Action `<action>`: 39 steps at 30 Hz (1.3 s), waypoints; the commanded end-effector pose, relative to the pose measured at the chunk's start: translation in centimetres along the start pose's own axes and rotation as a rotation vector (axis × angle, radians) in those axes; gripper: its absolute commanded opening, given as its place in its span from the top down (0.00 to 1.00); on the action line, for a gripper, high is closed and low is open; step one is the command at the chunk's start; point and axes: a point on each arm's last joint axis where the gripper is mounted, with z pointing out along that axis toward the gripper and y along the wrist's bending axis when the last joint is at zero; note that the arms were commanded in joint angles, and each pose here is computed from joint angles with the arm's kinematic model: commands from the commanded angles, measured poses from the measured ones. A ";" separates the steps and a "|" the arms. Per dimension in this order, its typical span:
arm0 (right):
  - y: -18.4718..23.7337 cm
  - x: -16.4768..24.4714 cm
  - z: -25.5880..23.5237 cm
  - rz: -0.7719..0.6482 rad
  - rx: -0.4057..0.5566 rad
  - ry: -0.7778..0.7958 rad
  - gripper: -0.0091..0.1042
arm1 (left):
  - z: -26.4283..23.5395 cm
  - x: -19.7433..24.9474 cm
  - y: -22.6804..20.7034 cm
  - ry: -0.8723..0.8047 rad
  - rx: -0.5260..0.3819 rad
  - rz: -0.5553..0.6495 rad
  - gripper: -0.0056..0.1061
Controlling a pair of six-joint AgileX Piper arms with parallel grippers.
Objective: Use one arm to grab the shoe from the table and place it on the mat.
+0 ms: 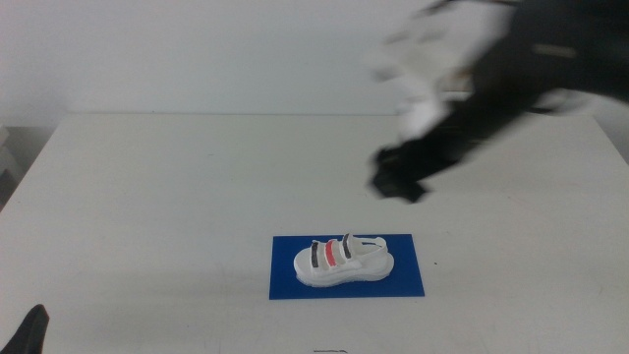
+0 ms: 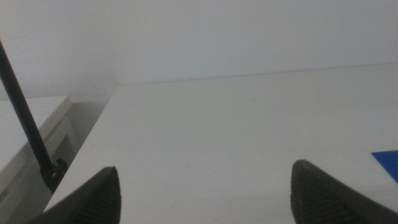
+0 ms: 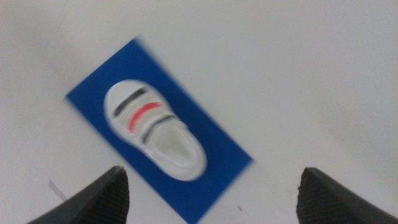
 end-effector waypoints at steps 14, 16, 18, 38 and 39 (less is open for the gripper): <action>1.2 19.3 -15.5 0.328 0.464 -0.751 0.19 | -0.2 -1.0 0.0 -0.105 -0.001 -0.023 0.11; 2.2 20.9 -15.8 0.305 0.506 -0.833 0.19 | -0.2 -1.0 0.0 -0.105 -0.001 -0.023 0.11; 3.3 22.5 -16.1 0.268 0.547 -0.933 0.19 | -0.2 -1.0 0.0 -0.105 -0.001 -0.023 0.11; 6.4 30.2 -8.1 0.250 0.544 -0.883 0.19 | -0.2 -1.0 0.0 -0.105 -0.001 -0.023 0.11; 6.5 30.6 -7.5 0.251 0.541 -0.874 0.19 | -0.2 -1.0 0.0 -0.105 -0.001 -0.023 0.11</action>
